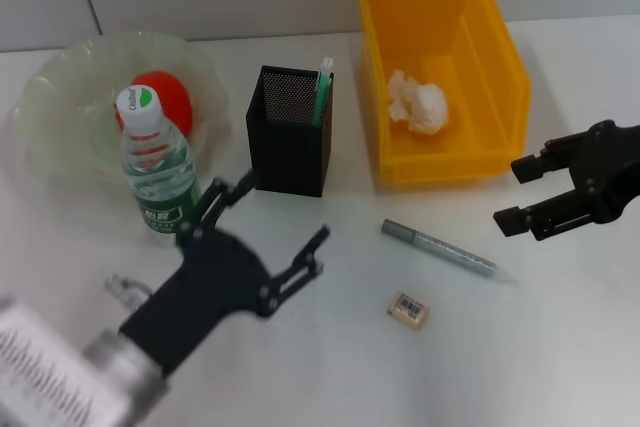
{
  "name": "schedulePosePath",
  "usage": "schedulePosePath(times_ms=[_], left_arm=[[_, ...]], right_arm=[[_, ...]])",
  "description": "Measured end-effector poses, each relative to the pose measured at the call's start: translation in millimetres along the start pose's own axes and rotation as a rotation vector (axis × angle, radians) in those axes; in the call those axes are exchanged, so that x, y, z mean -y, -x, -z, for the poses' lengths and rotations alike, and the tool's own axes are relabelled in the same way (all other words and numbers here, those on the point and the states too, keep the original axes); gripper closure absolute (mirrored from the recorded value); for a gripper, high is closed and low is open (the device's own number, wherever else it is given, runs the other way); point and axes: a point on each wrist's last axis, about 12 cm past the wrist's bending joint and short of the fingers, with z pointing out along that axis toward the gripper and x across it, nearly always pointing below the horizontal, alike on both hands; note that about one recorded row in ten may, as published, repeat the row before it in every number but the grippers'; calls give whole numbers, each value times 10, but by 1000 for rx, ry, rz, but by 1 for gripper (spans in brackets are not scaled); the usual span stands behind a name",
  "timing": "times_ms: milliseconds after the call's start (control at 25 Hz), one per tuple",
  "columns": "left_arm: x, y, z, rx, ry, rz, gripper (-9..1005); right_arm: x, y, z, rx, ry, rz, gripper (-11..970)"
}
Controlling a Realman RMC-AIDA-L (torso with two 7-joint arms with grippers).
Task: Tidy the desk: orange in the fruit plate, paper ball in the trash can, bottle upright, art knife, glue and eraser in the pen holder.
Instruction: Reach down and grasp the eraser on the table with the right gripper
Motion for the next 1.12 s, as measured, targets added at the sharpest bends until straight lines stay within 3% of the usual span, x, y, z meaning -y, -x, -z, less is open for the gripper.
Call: schedulePosePath(times_ms=[200, 440, 520, 680, 880, 1120], left_arm=[[-52, 110, -299, -92, -31, 10, 163], [-50, 138, -326, -97, -40, 11, 163], [-79, 221, -250, -82, -50, 9, 163], [-78, -5, 125, -122, 16, 19, 163], [5, -76, 420, -101, 29, 15, 163], [64, -169, 595, -112, 37, 12, 162]], right_arm=[[-7, -76, -38, 6, 11, -13, 212], [-59, -26, -43, -32, 37, -15, 213], [-79, 14, -71, -73, 44, -19, 213], [-131, 87, -257, -181, 62, -12, 213], [-208, 243, -551, -276, 59, -28, 214], [-245, 415, -836, -403, -23, -9, 215]])
